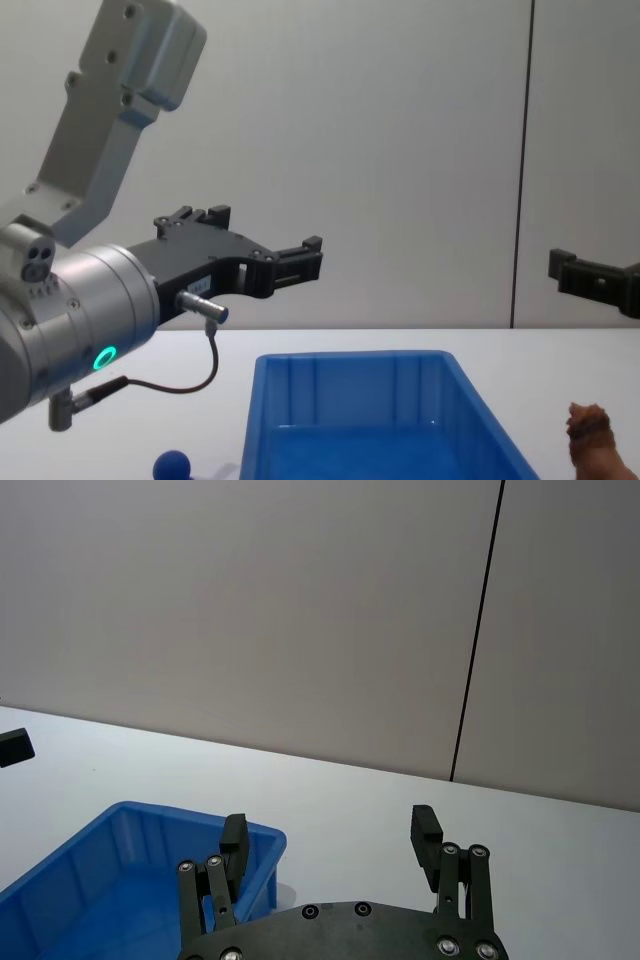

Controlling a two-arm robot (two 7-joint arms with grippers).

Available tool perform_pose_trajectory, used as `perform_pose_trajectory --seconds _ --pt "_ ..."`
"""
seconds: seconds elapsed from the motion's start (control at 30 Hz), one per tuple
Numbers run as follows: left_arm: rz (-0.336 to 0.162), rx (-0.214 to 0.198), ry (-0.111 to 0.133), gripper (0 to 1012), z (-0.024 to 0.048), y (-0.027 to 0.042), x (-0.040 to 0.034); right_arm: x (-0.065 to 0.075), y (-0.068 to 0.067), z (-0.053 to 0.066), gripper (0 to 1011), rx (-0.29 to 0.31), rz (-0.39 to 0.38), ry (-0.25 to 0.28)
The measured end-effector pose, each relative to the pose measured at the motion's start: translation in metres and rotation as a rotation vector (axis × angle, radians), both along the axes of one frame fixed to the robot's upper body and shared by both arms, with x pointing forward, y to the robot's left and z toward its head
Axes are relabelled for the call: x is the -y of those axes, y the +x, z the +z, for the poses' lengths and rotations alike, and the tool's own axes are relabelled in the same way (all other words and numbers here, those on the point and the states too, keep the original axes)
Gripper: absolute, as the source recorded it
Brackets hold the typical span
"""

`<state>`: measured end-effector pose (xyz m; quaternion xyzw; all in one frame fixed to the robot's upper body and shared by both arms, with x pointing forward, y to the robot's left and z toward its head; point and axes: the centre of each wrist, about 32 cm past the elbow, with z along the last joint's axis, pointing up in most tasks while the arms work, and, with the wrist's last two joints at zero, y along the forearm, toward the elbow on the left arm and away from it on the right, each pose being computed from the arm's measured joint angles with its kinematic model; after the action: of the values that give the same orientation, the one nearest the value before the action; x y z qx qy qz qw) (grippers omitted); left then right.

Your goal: Pick up the two dolls from the table and place them into the box.

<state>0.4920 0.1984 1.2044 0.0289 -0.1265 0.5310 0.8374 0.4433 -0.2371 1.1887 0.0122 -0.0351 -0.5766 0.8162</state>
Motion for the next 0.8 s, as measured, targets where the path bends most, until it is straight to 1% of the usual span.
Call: perform_pose_trajectory --seconds 0.5,0.63,0.8 --pt "0.000 0.000 0.000 1001 0.0000 0.0000 0.0000 0.0013 0.0003 0.0003 1001 -0.004 -0.008 0.006" --pt "0.000 0.000 0.000 1001 0.0000 0.0000 0.0000 0.0037 0.0008 0.0003 1001 -0.020 -0.021 0.012" --pt "0.000 0.000 0.000 1001 0.0000 0.0000 0.0000 0.0086 0.0021 -0.0005 1001 -0.054 -0.043 0.017"
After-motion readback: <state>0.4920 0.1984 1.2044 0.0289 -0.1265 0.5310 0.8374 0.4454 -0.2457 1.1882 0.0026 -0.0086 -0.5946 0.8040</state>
